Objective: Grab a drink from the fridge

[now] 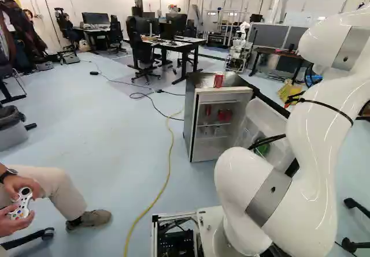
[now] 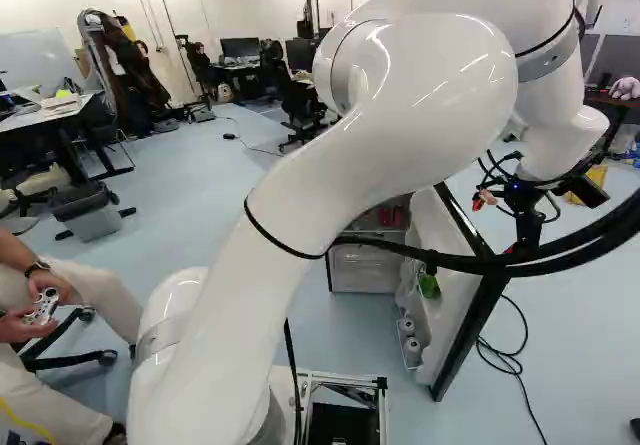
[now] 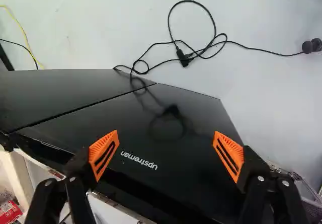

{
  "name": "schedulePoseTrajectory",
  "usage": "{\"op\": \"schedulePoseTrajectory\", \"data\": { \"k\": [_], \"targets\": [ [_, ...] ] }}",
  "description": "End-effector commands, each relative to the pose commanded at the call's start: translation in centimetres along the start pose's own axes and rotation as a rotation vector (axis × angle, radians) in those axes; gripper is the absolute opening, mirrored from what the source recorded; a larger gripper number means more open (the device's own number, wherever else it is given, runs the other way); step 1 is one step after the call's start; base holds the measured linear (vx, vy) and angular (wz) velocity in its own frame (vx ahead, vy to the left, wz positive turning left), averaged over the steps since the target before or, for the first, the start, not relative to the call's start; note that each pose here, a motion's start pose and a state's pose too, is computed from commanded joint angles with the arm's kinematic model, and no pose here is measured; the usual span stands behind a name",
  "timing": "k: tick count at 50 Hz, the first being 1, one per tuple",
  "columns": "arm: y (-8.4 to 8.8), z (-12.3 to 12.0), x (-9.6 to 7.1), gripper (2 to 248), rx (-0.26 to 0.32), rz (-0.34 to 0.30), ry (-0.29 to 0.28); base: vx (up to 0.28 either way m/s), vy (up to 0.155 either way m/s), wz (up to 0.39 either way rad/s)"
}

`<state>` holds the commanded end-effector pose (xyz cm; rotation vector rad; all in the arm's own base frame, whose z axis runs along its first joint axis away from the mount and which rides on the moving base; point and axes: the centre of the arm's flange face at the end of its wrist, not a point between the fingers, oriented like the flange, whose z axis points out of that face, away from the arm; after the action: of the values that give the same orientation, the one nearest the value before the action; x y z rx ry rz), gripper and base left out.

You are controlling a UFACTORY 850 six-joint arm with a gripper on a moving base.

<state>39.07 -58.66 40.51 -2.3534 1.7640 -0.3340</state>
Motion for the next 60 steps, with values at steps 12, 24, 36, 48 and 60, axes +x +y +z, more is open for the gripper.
{"op": "schedulePoseTrajectory", "data": {
  "k": [12, 24, 36, 48, 60],
  "targets": [
    [0.0, 0.1, -0.1, 247, 0.000, 0.001, -0.002, 0.000, 0.000, 0.000],
    [0.2, 0.0, -0.7, 247, -0.003, 0.002, -0.010, 0.000, 0.000, 0.000],
    [0.3, -0.2, -1.8, 247, -0.007, 0.004, -0.024, 0.000, 0.000, 0.000],
    [0.3, -0.2, -2.8, 247, -0.010, 0.003, -0.038, 0.000, 0.000, 0.000],
    [-0.1, -0.2, -3.9, 247, -0.013, -0.003, -0.051, 0.000, 0.000, 0.000]
  ]
}}
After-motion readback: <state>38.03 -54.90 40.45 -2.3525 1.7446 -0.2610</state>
